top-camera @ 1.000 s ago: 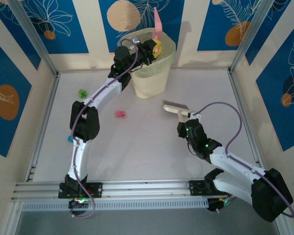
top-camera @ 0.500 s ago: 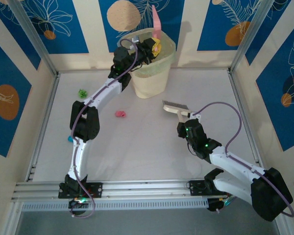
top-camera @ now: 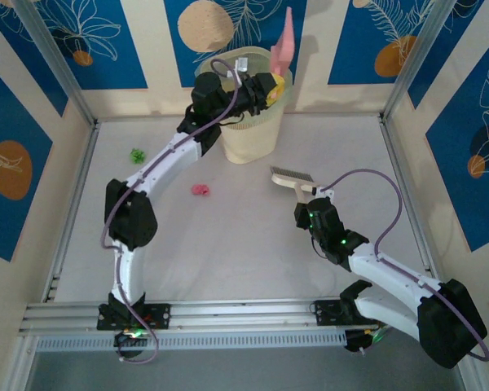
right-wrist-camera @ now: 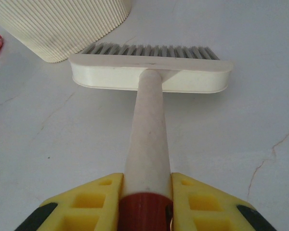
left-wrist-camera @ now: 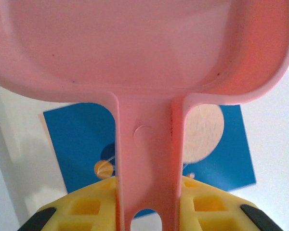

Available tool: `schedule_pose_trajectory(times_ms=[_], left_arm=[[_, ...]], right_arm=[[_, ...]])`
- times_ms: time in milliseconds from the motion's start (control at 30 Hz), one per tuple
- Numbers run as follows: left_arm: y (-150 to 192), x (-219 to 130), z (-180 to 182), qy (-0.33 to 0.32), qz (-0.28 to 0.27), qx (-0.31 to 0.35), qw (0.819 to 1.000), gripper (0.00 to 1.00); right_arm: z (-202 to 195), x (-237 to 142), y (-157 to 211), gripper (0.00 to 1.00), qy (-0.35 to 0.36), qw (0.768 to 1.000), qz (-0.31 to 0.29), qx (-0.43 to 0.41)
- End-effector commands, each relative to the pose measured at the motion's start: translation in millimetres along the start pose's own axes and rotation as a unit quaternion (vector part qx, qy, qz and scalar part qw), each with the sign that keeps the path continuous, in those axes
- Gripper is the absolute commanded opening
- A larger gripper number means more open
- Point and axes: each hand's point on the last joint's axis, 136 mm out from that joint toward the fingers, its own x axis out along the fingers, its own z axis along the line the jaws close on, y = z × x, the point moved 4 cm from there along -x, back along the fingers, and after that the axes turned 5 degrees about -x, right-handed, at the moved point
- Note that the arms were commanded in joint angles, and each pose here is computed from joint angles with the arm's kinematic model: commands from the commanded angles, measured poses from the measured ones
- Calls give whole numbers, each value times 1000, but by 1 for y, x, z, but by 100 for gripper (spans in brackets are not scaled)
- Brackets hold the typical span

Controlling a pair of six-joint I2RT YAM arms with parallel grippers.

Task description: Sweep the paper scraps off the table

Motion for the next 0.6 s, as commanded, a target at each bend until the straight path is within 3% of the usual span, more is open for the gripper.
schedule_pose_trajectory(times_ms=[0,233,433,567], left_arm=[[34,-11,-20,-23,42,82,995,0],[84,-47,-8,-121,52,166,977,0],[133,-108,35,-291,53,275,915,0],[149,-162,79,-382,40,272,882,0]], right_arm=[[9,-5,-25,0,-16,999,-41,7],[8,-6,-24,0,-17,999,-42,10],[8,-9,-26,0,-19,999,-48,13],[7,-12,-26,0,-24,998,-56,15]])
